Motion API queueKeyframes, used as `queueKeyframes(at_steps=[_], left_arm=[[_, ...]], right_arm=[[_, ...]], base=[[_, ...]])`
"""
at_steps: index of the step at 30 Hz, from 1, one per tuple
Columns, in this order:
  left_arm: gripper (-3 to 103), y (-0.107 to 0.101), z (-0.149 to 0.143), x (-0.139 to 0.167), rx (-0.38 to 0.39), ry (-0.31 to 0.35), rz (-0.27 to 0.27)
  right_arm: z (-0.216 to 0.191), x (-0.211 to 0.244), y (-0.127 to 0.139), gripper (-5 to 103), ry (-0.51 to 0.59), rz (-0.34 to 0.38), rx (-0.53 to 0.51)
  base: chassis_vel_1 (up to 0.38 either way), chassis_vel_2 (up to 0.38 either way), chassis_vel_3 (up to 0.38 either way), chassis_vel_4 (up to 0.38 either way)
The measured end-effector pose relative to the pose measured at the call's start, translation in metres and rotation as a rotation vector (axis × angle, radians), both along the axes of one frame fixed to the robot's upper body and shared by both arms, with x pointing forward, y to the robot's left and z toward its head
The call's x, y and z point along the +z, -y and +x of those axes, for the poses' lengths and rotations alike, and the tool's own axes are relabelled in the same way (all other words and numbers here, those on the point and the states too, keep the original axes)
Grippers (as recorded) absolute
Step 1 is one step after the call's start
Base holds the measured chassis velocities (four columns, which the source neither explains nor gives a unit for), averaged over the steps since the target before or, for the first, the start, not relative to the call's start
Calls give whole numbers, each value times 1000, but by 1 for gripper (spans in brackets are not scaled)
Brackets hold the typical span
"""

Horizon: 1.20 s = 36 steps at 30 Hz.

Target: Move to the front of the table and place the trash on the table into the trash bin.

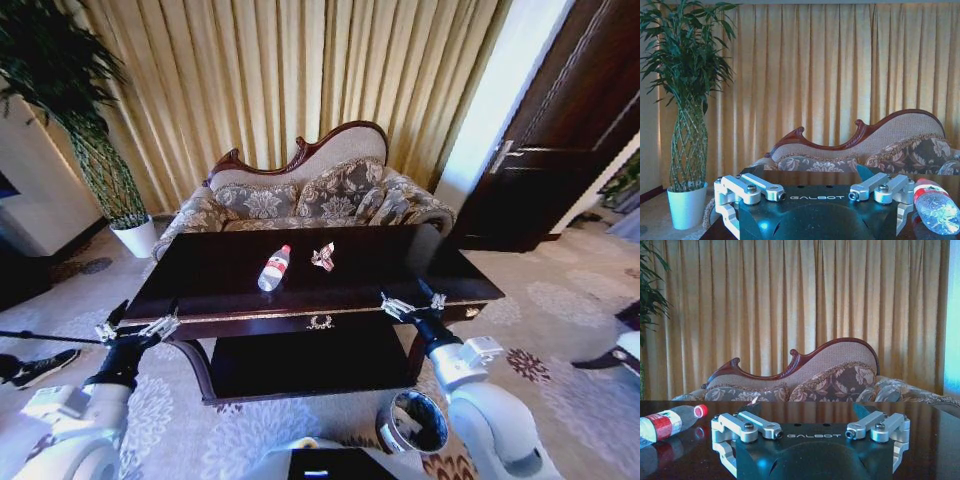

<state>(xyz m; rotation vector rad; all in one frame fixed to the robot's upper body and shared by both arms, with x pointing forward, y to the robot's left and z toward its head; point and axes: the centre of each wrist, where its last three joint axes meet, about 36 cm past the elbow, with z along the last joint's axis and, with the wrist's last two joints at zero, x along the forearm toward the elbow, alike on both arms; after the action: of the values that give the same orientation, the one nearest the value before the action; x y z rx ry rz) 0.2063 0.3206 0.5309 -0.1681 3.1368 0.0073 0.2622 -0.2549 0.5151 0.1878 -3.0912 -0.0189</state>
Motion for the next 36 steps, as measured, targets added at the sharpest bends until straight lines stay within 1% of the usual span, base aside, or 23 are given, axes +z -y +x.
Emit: queueKeyframes(at_steps=[6,10,11,16,17,20,22,24,25,30,31,34,36], left_arm=[[100,-2,-2,0,4,-4,0],[100,-3,-4,0,13,-4,-11],[100,-3,-4,0,13,-4,-11],[100,-3,-7,-2,26,-4,-26],[100,-3,-7,-2,26,-4,-26],[100,-2,-8,-3,31,-3,-26],[100,-2,-8,-3,31,-3,-25],[100,-4,-9,-2,37,-2,-17],[100,-4,-9,-2,37,-2,-17],[100,-8,-10,0,53,-1,-3],[100,-8,-10,0,53,-1,-3],[100,-7,-11,-1,59,-3,-5],[100,-7,-11,-1,59,-4,-6]], right_arm=[[11,-6,4,100,-53,23,42],[34,-13,8,100,-85,42,99],[34,-13,8,100,-85,42,99],[76,-3,14,100,-108,61,172],[76,-3,14,100,-108,61,172],[109,-5,13,100,-137,67,201],[113,-6,12,100,-141,67,207],[136,-8,5,100,-157,69,248],[136,-8,5,100,-157,69,248],[183,-3,-20,100,-156,64,320],[183,-3,-20,100,-156,64,320],[202,-8,-35,100,-172,65,342],[207,-10,-38,100,-178,66,345]], base=[[0,0,0,0],[0,0,0,0],[0,0,0,0],[0,0,0,0],[0,0,0,0],[0,0,0,0],[0,0,0,0],[0,0,0,0],[0,0,0,0],[0,0,0,0],[0,0,0,0],[0,0,0,0],[0,0,0,0]])
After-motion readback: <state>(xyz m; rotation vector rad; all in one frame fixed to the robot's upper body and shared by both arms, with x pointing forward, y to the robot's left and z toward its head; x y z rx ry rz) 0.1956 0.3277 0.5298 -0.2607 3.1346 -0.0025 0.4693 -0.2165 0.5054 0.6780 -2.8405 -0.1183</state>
